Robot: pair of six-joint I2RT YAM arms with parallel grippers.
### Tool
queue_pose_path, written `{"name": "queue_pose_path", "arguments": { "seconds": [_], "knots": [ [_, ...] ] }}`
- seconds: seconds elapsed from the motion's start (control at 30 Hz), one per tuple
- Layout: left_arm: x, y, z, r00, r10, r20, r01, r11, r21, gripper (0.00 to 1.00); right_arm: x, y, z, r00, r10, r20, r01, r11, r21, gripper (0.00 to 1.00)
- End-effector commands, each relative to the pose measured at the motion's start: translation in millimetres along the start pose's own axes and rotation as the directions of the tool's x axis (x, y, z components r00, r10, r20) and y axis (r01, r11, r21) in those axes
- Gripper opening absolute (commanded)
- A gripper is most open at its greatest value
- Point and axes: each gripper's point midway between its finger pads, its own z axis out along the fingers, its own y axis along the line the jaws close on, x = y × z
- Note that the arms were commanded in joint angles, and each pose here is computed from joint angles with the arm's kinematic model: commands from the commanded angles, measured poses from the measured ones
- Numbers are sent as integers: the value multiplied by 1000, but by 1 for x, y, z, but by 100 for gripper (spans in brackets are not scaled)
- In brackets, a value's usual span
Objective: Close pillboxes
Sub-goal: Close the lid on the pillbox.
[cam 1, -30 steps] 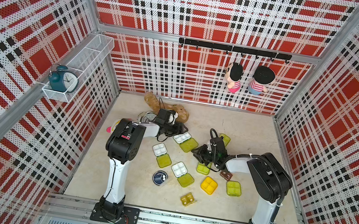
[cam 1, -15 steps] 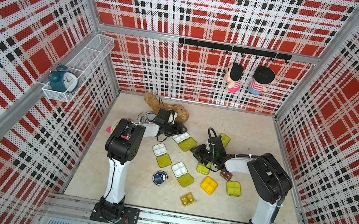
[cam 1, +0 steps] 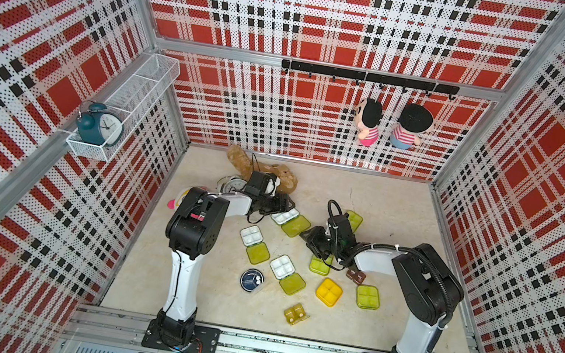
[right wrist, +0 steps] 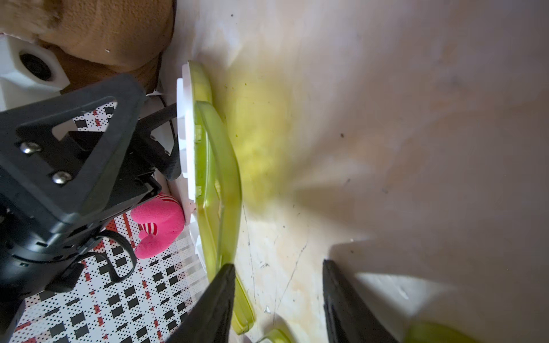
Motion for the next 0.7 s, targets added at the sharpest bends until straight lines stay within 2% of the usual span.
{"name": "queue_pose_path", "arguments": {
  "seconds": [0.0, 0.43, 0.67],
  "knots": [
    [39, 0, 5, 991, -41, -126, 38, 999, -22, 77, -7, 27, -6, 999, -34, 36, 35, 998, -51, 53],
    [46, 0, 4, 991, -24, -131, 19, 999, -41, 76, -7, 33, -6, 999, -41, 29, 43, 998, -56, 57],
    [53, 1, 7, 989, -3, -150, -7, 998, -65, 65, -4, 29, -8, 999, -36, 24, 38, 998, -54, 58]
  ]
}}
